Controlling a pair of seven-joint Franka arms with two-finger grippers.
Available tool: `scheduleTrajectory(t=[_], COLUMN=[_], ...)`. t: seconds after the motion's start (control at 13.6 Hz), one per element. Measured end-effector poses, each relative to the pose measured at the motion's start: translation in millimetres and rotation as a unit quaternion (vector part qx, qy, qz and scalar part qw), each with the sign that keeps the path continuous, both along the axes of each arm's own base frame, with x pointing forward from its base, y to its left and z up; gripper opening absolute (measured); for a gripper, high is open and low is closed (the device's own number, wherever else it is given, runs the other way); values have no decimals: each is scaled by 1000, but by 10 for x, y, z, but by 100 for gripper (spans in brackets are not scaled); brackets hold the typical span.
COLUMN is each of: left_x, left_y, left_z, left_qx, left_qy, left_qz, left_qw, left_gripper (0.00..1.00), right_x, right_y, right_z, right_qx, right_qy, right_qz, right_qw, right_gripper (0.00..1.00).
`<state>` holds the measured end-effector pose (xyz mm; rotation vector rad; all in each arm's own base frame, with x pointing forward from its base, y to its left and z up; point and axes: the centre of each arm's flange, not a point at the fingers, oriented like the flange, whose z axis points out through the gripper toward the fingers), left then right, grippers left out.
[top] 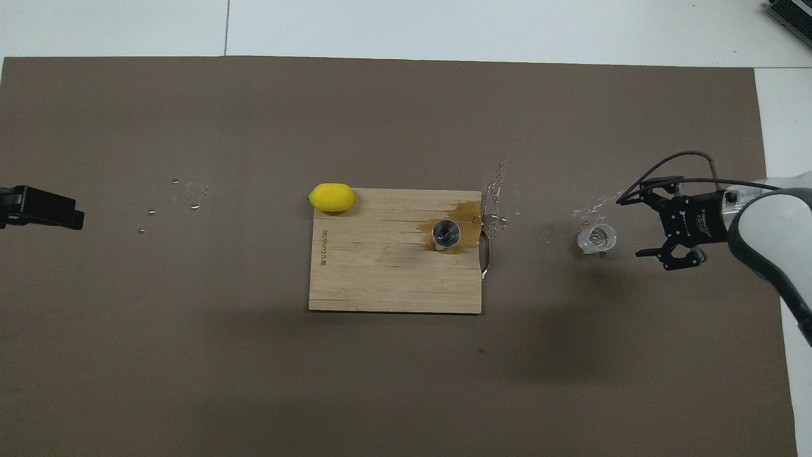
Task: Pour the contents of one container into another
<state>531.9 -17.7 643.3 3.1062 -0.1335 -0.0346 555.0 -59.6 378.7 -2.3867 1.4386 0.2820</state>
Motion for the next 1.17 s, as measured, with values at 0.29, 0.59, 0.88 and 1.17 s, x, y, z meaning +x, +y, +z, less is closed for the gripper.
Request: scheduleTrajectory(t=[0.29,0.59,0.88,1.17], left_x=[0,0,0,0], left_y=[0,0,0,0], left_z=[0,0,0,0], left_qx=[0,0,0,0], left_qy=[0,0,0,0], left_qz=[0,0,0,0], left_qw=[1000,1000,1000,1000], left_gripper=[100,100,100,100], right_x=[26,105,127,18], right_y=[444,936,1000,1026], right_z=[201,996,1872,2512], right_qx=[-110,-182,-191,-195], right_qy=[-50,-85,-97,-87], right_qz=[249,370,383,397], right_qw=[961,907,899,892], right_gripper=[100,100,100,100])
